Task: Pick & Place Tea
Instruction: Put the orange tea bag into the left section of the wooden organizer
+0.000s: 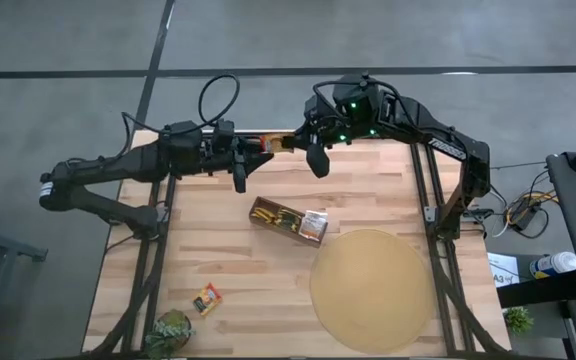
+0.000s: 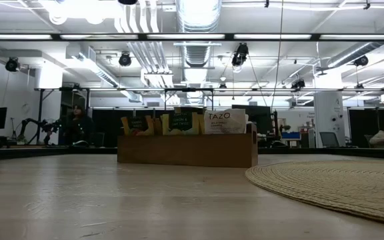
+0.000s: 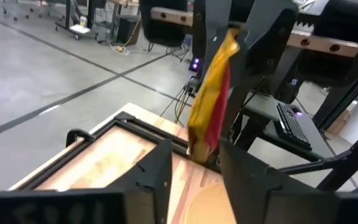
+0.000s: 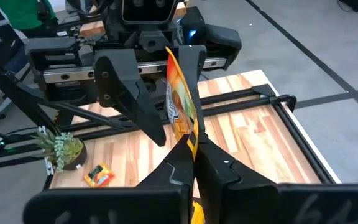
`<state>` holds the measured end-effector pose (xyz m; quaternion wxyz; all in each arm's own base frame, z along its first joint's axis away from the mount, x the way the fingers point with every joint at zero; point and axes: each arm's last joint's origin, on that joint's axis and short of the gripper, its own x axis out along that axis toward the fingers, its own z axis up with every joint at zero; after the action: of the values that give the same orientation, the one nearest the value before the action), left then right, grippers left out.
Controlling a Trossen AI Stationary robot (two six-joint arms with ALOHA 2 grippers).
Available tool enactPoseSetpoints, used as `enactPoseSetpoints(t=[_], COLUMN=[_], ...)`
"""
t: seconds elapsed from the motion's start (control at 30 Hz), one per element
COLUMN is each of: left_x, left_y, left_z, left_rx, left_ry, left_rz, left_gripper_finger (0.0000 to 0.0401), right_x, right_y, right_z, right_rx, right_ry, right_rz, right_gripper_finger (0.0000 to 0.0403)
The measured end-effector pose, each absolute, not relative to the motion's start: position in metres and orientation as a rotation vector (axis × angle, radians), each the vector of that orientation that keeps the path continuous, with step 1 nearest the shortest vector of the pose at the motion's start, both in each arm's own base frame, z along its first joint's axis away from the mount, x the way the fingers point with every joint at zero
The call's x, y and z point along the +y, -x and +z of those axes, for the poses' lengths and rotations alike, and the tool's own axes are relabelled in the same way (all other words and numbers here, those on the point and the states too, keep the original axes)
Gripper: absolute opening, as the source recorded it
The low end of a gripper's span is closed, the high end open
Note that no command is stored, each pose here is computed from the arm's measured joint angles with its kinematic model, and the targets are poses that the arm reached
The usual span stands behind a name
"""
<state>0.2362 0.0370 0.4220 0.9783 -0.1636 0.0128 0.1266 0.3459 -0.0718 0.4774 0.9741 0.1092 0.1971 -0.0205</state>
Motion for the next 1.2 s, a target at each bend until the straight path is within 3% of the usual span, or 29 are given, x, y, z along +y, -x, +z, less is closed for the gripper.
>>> enactPoseSetpoints(t=[0.33, 0.67, 1.2], left_x=[0.035, 0.035, 0.033], left_y=[-0.208, -0.206, -0.174], left_z=[0.421, 0.421, 0.425], left_rx=[0.113, 0.116, 0.142], left_ry=[0.343, 0.324, 0.323], left_rz=[0.339, 0.363, 0.436], left_gripper_finger=[0.0197, 0.02, 0.02], right_x=[-0.071, -0.071, -0.084], right_y=[-0.345, -0.346, -0.394], right_z=[0.472, 0.465, 0.38], right_rx=[0.445, 0.479, 0.804], right_ry=[-0.231, -0.289, -0.45], right_rz=[-0.043, -0.055, -0.115], right_gripper_finger=[0.0008, 0.0008, 0.0008])
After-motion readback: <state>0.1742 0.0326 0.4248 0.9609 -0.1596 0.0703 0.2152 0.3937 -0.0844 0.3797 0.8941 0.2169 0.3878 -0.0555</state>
